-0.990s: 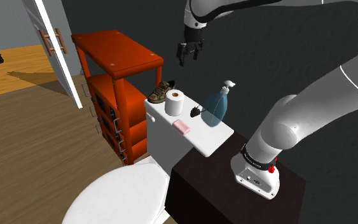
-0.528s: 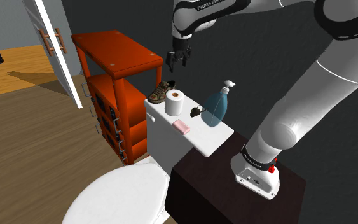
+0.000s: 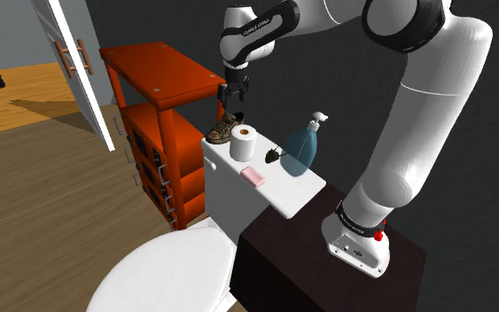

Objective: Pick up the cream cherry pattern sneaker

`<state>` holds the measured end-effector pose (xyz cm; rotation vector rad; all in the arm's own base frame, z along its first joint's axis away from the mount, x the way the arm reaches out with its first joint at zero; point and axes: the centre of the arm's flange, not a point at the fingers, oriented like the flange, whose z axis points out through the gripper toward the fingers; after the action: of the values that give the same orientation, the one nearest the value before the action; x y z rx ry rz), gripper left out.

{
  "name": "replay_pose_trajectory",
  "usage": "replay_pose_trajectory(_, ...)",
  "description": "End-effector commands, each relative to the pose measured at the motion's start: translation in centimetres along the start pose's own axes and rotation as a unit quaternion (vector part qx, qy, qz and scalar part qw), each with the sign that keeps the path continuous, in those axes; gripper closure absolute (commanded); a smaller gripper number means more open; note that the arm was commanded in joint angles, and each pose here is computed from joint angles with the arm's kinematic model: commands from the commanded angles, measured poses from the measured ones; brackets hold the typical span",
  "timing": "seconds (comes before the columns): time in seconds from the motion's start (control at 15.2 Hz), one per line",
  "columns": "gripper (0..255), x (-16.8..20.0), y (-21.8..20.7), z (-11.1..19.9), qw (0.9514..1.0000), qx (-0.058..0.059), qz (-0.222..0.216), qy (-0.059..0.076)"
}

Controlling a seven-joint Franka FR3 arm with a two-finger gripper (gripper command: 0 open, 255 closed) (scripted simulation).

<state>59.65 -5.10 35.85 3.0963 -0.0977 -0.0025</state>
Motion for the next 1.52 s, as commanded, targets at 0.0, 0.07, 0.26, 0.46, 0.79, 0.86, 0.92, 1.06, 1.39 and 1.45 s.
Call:
replay_pose_trajectory(0.0, 0, 1.8, 0.1, 1.8, 1.0000, 0.002, 0.001, -0.003)
replay_pose_trajectory(0.07, 0, 2.7, 0.1, 2.8, 1.0000, 0.003, 0.001, -0.004)
replay_pose_trajectory(0.26, 0, 3.0, 0.1, 4.1, 1.0000, 0.004, 0.001, -0.004)
replay_pose_trajectory(0.46, 0, 3.0, 0.0, 5.7, 1.0000, 0.004, 0.001, -0.004)
replay_pose_trajectory(0.79, 255, 3.0, 0.0, 7.0, 1.0000, 0.004, 0.001, -0.004)
replay_pose_trajectory(0.86, 255, 3.0, -0.1, 7.0, 1.0000, 0.004, 0.001, -0.004)
replay_pose_trajectory(0.92, 255, 3.0, -0.1, 7.0, 1.0000, 0.004, 0.001, -0.004)
replay_pose_trajectory(1.06, 255, 3.0, -0.1, 7.0, 1.0000, 0.004, 0.001, -0.004)
replay_pose_trajectory(1.39, 255, 3.0, 0.0, 7.0, 1.0000, 0.004, 0.001, -0.004)
replay_pose_trajectory(1.45, 255, 3.0, 0.0, 6.5, 1.0000, 0.004, 0.001, -0.004)
